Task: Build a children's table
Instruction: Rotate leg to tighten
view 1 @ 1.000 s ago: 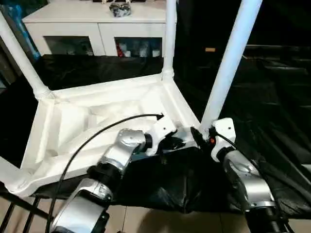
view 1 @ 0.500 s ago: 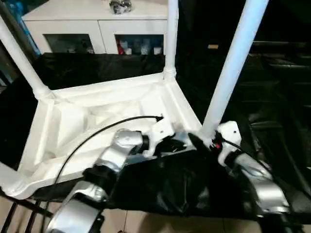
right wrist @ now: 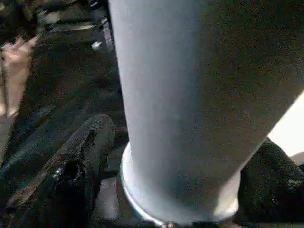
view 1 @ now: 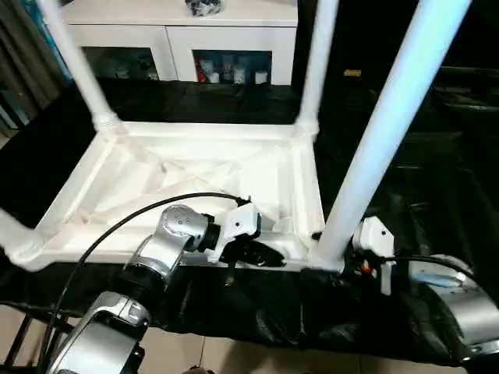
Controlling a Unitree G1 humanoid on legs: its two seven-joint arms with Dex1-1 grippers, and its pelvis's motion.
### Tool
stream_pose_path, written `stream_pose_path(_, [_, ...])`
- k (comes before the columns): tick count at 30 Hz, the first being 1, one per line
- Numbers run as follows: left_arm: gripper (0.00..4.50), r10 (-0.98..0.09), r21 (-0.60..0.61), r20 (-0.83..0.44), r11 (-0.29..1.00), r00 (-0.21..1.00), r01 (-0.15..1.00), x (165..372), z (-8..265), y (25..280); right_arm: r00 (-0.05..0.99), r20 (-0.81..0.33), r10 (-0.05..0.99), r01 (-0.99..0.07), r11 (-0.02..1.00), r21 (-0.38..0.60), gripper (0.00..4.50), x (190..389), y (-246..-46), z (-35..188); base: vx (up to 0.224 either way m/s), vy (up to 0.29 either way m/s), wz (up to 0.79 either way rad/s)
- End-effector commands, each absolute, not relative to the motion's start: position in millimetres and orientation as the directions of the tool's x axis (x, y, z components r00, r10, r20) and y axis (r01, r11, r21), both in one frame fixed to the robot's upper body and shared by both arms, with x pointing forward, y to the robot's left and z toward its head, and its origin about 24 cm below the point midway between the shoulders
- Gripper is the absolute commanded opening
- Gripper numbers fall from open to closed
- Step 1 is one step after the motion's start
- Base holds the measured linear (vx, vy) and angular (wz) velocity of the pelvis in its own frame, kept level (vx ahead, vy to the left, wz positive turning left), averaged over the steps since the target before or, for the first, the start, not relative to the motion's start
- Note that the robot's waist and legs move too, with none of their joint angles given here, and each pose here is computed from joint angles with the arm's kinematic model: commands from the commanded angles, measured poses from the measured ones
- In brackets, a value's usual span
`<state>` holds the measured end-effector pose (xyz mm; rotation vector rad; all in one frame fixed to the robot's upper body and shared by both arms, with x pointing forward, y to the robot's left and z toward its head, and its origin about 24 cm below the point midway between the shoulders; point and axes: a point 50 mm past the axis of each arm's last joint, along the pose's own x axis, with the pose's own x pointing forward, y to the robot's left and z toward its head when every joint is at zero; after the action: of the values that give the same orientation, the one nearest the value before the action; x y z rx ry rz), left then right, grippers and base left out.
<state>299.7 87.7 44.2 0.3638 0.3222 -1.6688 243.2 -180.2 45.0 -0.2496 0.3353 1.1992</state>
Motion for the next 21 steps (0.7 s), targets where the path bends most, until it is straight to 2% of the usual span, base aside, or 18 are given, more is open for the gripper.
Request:
stream_pose_path(1, [0.00, -0.882, -0.004, -0.444, -0.176, -0.159, 0.984, 299.4, 44.6, 83.7, 0.248, -0.414, 0.876, -0.962, 0.273, 0.001, 3.54, 240.1, -172.3, 40.9, 0.000, 0.000, 0.00])
stream_pose_path(4, [0.00, -0.879, -0.002, -0.448, -0.182, -0.163, 0.983, 301.1, 46.4, 85.1, 0.237, -0.420, 0.876, -0.965, 0.263, 0.004, 3.46, 241.2, -172.6, 41.6, 0.000, 0.000, 0.00])
stream_pose_path(6, [0.00, -0.877, 0.000, -0.451, -0.187, -0.167, 0.982, 302.3, 47.9, 86.3, 0.220, -0.421, 0.880, -0.968, 0.250, 0.018, 3.05, 241.2, -172.3, 42.0, 0.000, 0.000, 0.00])
stream_pose_path(9, [0.00, -0.873, -0.008, -0.453, -0.197, -0.179, 0.980, 302.3, 48.4, 88.2, 0.194, -0.416, 0.888, -0.972, 0.233, 0.043, 3.01, 239.5, -170.8, 42.4, 0.000, 0.000, 0.00])
stream_pose_path(12, [0.00, -0.870, -0.012, -0.457, -0.204, -0.187, 0.979, 302.0, 48.1, 89.4, 0.188, -0.415, 0.890, -0.972, 0.229, 0.053, 2.76, 239.3, -170.6, 42.0, 0.000, 0.000, 0.00])
stream_pose_path(16, [0.00, -0.867, -0.027, -0.456, -0.212, -0.200, 0.977, 300.5, 46.7, 89.6, 0.183, -0.404, 0.896, -0.969, 0.234, 0.080, 2.72, 237.3, -170.1, 39.8, 0.000, 0.000, 0.00])
stream_pose_path(18, [0.00, -0.868, -0.031, -0.455, -0.210, -0.201, 0.977, 299.7, 45.3, 89.0, 0.202, -0.381, 0.902, -0.963, 0.254, 0.092, 2.72, 237.4, -168.7, 39.3, 0.000, 0.000, 0.00])
stream_pose_path(21, [0.00, -0.876, -0.031, -0.455, -0.167, -0.163, 0.985, 299.5, 41.0, 84.9, 0.294, -0.358, 0.886, -0.936, 0.342, 0.078, 2.72, 241.9, -164.7, 35.2, 0.000, 0.000, 0.00])
